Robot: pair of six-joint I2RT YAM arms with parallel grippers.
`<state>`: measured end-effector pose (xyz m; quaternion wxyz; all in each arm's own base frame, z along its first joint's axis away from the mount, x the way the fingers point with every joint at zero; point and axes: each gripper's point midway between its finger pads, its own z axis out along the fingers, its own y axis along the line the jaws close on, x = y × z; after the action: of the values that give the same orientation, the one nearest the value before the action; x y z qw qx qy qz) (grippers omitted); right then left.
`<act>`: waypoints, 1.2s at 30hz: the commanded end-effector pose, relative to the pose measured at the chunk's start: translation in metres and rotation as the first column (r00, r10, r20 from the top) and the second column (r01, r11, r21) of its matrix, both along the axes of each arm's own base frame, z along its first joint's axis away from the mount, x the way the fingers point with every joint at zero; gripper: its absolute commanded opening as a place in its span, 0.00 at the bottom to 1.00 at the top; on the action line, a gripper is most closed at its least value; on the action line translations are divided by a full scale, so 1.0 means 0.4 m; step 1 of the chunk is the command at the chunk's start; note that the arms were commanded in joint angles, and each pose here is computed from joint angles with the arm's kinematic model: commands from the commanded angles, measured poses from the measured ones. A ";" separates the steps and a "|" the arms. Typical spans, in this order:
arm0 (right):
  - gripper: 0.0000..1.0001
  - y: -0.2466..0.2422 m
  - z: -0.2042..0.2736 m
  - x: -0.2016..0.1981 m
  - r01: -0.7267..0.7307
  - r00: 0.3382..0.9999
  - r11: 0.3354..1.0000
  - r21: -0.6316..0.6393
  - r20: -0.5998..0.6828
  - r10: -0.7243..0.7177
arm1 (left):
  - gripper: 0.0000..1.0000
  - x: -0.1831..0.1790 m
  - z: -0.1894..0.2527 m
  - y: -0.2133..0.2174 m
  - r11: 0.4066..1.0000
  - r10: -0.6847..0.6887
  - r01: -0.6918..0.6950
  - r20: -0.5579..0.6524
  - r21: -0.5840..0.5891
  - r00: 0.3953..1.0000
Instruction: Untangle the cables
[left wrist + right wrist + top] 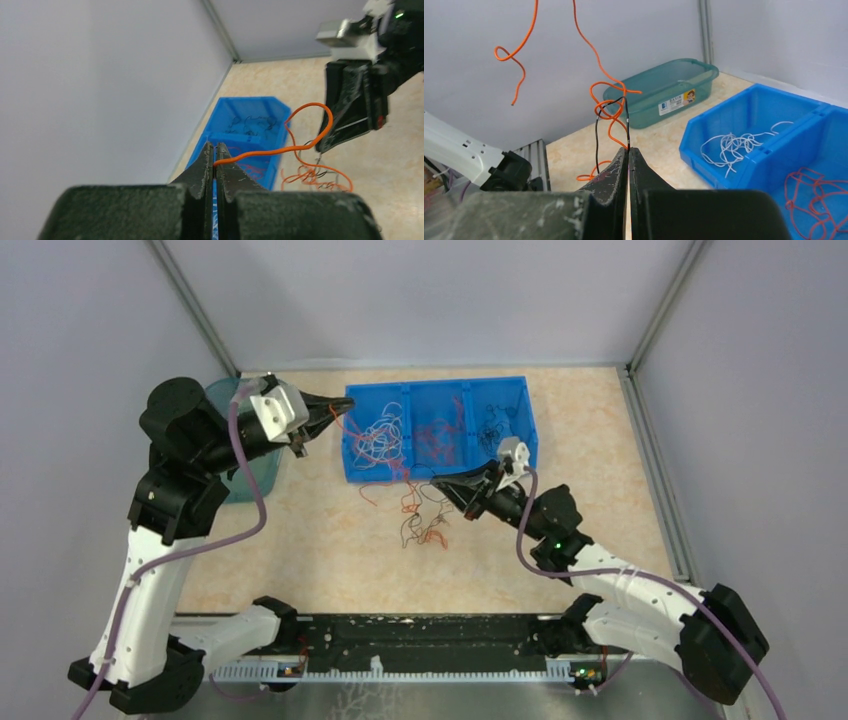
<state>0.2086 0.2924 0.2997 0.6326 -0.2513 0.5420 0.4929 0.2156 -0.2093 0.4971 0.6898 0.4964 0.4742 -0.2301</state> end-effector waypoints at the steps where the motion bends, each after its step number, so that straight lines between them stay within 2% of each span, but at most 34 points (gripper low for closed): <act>1: 0.00 -0.048 0.027 0.013 0.056 0.998 0.996 0.067 -0.002 -0.056 | 0.00 0.079 -0.026 0.079 0.966 0.234 -0.243 0.102 0.092 0.967; 6: 0.00 -0.090 -0.042 0.038 0.126 0.990 0.992 0.012 -0.062 -0.125 | 0.00 0.158 -0.004 0.207 0.825 0.496 -0.546 0.275 0.145 0.823; 10: 0.00 -0.120 -0.101 0.049 0.186 0.976 0.981 -0.053 -0.107 -0.191 | 0.00 0.151 0.042 0.281 0.731 0.559 -0.669 0.447 0.131 0.698; 15: 0.00 -0.163 -0.190 0.075 0.284 0.932 0.945 -0.165 -0.185 -0.312 | 0.00 0.133 0.140 0.349 0.632 0.608 -0.771 0.566 0.079 0.557; 18: 0.00 -0.186 -0.235 0.086 0.326 0.899 0.921 -0.213 -0.232 -0.372 | 0.00 0.119 0.193 0.383 0.575 0.619 -0.817 0.627 0.050 0.474; 23: 0.00 -0.220 -0.298 0.099 0.380 0.846 0.876 -0.297 -0.272 -0.459 | 0.00 0.078 0.293 0.450 0.451 0.607 -0.892 0.734 -0.004 0.304; 29: 0.00 -0.269 -0.330 0.124 0.460 0.767 0.800 -0.385 -0.281 -0.577 | 0.00 0.032 0.362 0.506 0.289 0.491 -0.957 0.863 -0.032 0.120; 32: 0.00 -0.292 -0.339 0.136 0.492 0.724 0.758 -0.429 -0.282 -0.630 | 0.00 0.020 0.392 0.528 0.228 0.475 -0.972 0.878 -0.059 0.058; 36: 0.00 -0.318 -0.349 0.142 0.523 0.682 0.715 -0.463 -0.275 -0.677 | 0.00 0.013 0.425 0.533 0.219 0.479 -0.972 0.877 -0.084 0.032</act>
<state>0.2514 0.1806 0.1395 0.5498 -0.0833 0.7986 0.2301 0.2363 -0.0140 0.6383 0.6495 0.3997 0.3751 0.5269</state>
